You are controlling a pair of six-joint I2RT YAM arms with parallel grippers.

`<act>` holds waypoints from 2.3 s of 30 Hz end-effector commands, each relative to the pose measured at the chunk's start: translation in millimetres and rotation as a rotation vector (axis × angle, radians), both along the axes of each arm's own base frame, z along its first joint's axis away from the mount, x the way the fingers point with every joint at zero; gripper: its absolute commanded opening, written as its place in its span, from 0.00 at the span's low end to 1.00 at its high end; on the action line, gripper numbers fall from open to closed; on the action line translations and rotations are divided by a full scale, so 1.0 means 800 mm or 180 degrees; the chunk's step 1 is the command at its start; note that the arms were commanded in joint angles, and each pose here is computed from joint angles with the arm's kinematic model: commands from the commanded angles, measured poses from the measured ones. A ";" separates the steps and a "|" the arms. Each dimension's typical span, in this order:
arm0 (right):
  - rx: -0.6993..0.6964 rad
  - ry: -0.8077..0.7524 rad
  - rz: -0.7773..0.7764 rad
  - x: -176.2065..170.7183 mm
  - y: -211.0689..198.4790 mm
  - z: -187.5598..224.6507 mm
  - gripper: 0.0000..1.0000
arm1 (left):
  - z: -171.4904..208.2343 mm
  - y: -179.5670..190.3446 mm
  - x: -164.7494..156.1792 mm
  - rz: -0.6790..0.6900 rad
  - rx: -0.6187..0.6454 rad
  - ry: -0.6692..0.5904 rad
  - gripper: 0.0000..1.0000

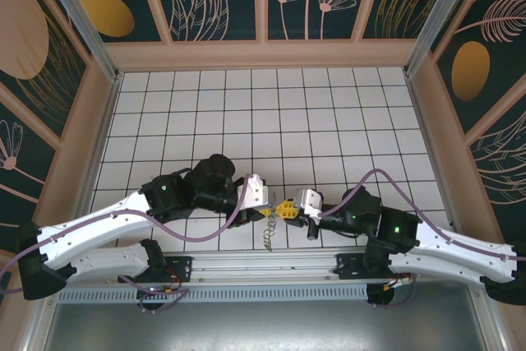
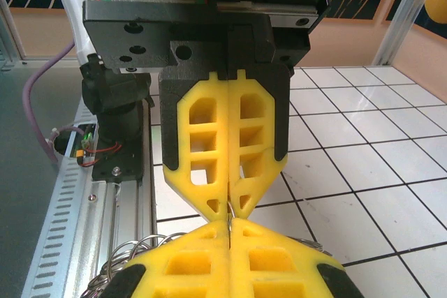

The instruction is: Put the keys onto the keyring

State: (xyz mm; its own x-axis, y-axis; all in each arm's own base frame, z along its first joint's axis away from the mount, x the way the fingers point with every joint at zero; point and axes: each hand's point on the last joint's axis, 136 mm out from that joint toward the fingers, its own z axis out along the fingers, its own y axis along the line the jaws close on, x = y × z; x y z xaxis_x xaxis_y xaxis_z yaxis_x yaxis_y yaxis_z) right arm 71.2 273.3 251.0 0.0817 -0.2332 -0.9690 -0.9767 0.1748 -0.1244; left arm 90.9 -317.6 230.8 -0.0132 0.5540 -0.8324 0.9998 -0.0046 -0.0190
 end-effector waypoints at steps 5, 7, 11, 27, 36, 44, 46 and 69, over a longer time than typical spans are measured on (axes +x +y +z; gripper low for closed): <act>0.0118 -0.0069 -0.0105 0.009 -0.001 0.018 0.00 | 0.012 -0.002 -0.002 -0.0041 -0.0099 -0.0056 0.00; 0.0123 -0.0072 -0.0112 0.009 -0.001 0.018 0.00 | 0.012 -0.002 -0.002 -0.0040 -0.0098 -0.0059 0.00; 0.0141 -0.0064 -0.0112 0.009 -0.002 0.019 0.00 | 0.011 -0.002 -0.002 -0.0037 -0.0093 -0.0057 0.00; 0.0178 -0.0063 -0.0102 0.008 -0.004 0.023 0.00 | 0.010 -0.002 -0.002 -0.0036 -0.0091 -0.0052 0.00; 0.0125 -0.0062 -0.0130 0.011 -0.002 0.018 0.00 | 0.010 -0.001 -0.002 -0.0034 -0.0092 -0.0051 0.00; 0.0121 -0.0080 -0.0132 0.012 -0.001 0.018 0.00 | 0.012 -0.001 -0.002 -0.0035 -0.0103 -0.0061 0.00; 0.0128 -0.0084 -0.0122 0.012 -0.001 0.018 0.00 | 0.011 -0.002 -0.002 -0.0034 -0.0098 -0.0052 0.00; 0.0190 -0.0065 0.0044 0.000 -0.001 0.023 0.00 | 0.010 -0.001 -0.002 -0.0027 -0.0094 -0.0051 0.00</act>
